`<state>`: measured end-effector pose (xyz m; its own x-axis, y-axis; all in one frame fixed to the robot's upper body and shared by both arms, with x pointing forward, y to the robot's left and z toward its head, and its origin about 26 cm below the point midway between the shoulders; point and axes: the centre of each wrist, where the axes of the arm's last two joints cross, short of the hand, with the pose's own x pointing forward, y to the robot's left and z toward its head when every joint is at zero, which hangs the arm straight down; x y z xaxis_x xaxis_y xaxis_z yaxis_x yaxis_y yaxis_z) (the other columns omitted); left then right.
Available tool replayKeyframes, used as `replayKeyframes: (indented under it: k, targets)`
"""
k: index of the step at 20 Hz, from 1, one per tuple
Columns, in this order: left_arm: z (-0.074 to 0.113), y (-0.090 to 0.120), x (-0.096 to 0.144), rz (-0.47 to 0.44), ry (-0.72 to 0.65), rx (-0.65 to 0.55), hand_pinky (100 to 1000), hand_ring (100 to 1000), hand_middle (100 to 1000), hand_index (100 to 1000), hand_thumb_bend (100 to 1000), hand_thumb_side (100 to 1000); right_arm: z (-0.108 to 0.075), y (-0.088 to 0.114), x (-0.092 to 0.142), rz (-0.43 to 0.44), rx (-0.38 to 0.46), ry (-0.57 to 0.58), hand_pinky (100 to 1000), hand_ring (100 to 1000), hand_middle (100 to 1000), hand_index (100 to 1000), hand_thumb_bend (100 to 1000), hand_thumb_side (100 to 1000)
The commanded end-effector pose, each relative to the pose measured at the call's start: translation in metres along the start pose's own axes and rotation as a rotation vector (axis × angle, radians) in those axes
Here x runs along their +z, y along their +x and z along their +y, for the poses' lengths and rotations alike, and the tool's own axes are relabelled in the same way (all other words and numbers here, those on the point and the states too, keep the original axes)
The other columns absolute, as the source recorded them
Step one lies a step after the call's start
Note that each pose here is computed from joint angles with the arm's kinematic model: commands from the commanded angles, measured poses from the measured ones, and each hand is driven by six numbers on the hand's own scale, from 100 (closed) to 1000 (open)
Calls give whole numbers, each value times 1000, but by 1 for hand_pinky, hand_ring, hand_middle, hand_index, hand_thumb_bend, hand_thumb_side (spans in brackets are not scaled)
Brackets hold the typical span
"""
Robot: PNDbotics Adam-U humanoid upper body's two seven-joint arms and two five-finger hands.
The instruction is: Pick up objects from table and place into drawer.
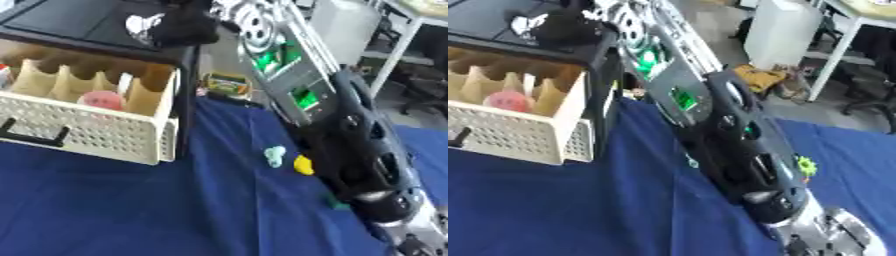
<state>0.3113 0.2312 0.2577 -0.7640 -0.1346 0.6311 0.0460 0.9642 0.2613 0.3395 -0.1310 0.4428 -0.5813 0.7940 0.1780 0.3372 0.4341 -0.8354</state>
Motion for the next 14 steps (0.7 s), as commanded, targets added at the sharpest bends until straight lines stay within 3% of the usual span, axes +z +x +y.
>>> replayKeyframes:
  k: [1, 5, 9, 14]
  targets:
    - [5, 6, -2, -23, 13, -19, 451, 186, 480, 782, 100, 946, -31, -3, 18, -29, -17, -119, 528, 558, 620, 793, 302, 610]
    - [7, 4, 0, -21, 25, -32, 451, 186, 481, 781, 100, 943, -47, -15, 42, -41, -43, -215, 521, 554, 609, 779, 240, 638]
    - [9, 4, 1, -25, 35, -50, 451, 184, 481, 781, 100, 934, -60, -24, 68, -35, -58, -296, 518, 550, 591, 762, 118, 653]
    - [12, 4, 2, -34, 44, -74, 451, 184, 481, 780, 100, 921, -71, -34, 99, 12, -67, -376, 515, 549, 587, 760, 100, 671]
